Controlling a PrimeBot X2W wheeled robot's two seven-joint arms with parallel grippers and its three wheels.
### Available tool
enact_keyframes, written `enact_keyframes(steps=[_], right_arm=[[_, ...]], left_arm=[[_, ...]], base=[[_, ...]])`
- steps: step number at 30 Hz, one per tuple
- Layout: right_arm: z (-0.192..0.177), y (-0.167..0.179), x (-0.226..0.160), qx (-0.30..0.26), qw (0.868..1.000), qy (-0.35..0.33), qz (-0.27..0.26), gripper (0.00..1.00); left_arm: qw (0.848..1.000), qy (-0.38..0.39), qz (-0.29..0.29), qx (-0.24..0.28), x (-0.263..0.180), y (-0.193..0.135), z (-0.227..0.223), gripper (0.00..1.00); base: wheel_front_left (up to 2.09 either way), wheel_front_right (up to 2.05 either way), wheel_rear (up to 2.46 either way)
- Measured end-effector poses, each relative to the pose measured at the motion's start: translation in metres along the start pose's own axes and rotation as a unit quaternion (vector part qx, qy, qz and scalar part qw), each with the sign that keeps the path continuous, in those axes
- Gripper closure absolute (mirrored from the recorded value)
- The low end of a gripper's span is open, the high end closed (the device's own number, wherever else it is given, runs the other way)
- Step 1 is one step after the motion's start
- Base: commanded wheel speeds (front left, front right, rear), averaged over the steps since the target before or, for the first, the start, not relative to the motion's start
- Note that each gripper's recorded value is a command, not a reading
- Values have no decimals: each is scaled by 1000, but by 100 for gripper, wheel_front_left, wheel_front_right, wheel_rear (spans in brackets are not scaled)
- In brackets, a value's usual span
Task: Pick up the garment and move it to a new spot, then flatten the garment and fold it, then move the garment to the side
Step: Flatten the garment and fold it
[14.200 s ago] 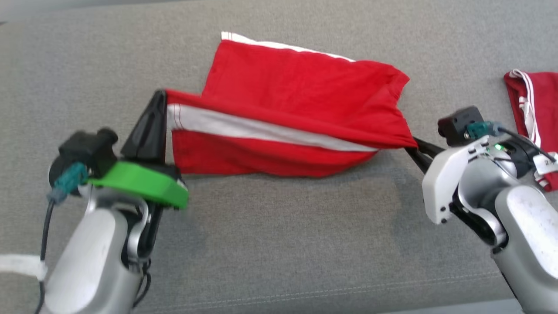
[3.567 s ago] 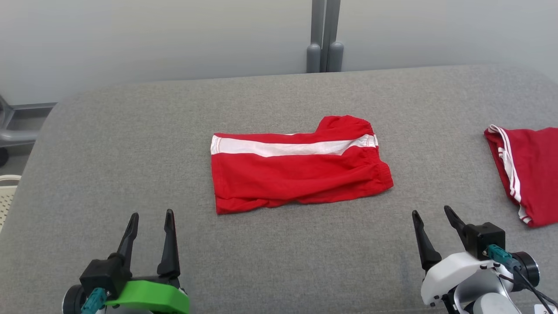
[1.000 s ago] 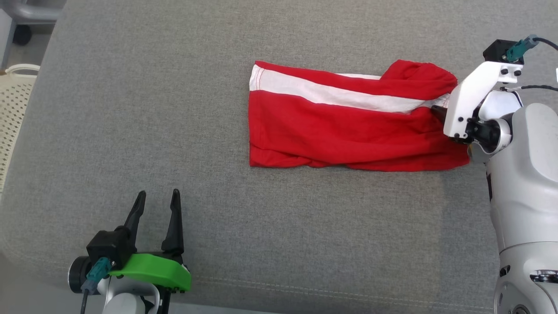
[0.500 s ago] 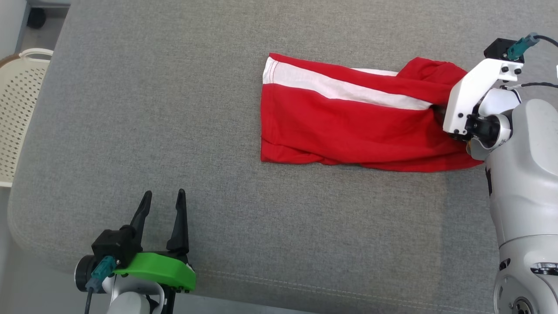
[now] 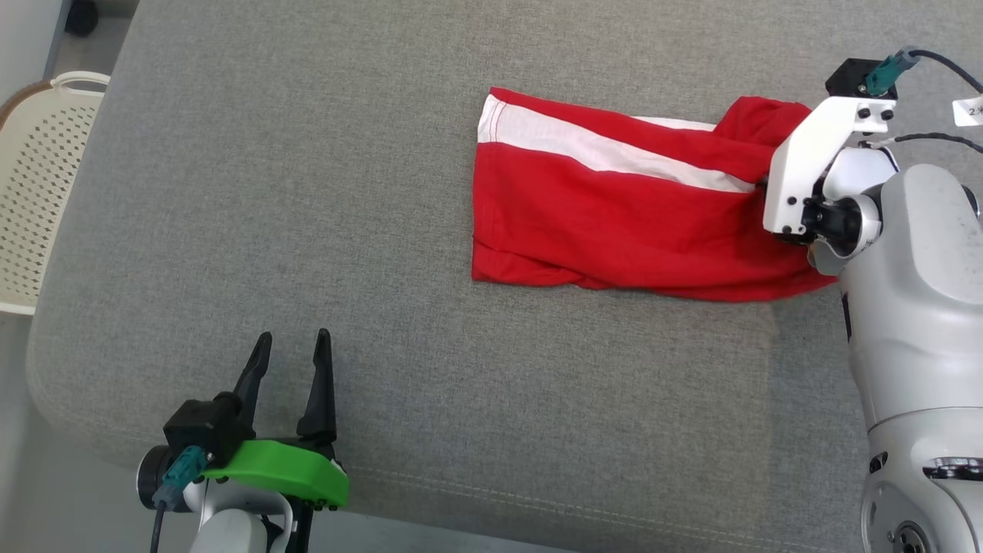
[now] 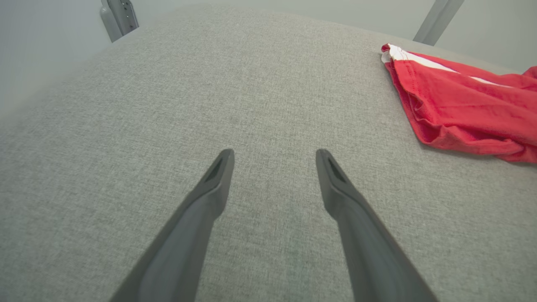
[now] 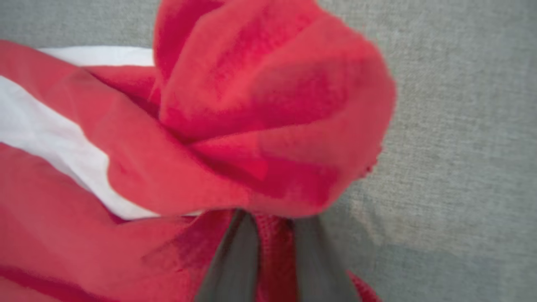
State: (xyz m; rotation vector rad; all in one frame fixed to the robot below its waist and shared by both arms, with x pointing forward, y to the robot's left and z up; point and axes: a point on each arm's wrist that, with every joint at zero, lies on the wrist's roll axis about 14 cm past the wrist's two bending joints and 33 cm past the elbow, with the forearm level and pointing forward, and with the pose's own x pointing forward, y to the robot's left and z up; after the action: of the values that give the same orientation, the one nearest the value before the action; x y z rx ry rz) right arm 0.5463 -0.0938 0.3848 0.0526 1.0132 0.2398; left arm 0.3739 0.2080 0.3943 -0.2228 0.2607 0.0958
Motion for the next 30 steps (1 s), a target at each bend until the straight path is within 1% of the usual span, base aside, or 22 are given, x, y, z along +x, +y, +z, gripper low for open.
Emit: enact_keyframes(steps=[4, 8, 14, 19, 21, 23, 25, 30], right_arm=[[0, -4, 0, -6, 1000, -1, -8, 100], [1, -19, -5, -1, 1000, -4, -27, 100], [4, -66, -23, 9, 996, -4, -83, 100], [9, -108, -45, 17, 991, -9, -136, 100], [10, -118, -53, 19, 988, -10, -150, 100], [11, -118, -57, 19, 988, -8, -152, 100], [14, -111, -59, 14, 989, -8, -146, 100], [26, -68, -63, -4, 995, -17, -98, 100]], left_arm=[[1000, 1, 1, -2, 0, 0, -1, 0], [1000, 0, -1, -3, 1, -1, 0, 0], [1000, -5, -8, -6, 2, -6, 3, 0], [1000, -9, -15, -8, 3, -11, 5, 0], [1000, -10, -17, -9, 3, -13, 6, 0], [1000, -12, -19, -10, 2, -14, 6, 0], [1000, -14, -20, -10, 2, -15, 8, 0], [999, -21, -23, -13, 0, -17, 13, 0]], base=[[0, 0, 0], [0, 0, 0], [0, 0, 0], [0, 0, 0], [0, 0, 0], [0, 0, 0], [0, 0, 0], [0, 0, 0]])
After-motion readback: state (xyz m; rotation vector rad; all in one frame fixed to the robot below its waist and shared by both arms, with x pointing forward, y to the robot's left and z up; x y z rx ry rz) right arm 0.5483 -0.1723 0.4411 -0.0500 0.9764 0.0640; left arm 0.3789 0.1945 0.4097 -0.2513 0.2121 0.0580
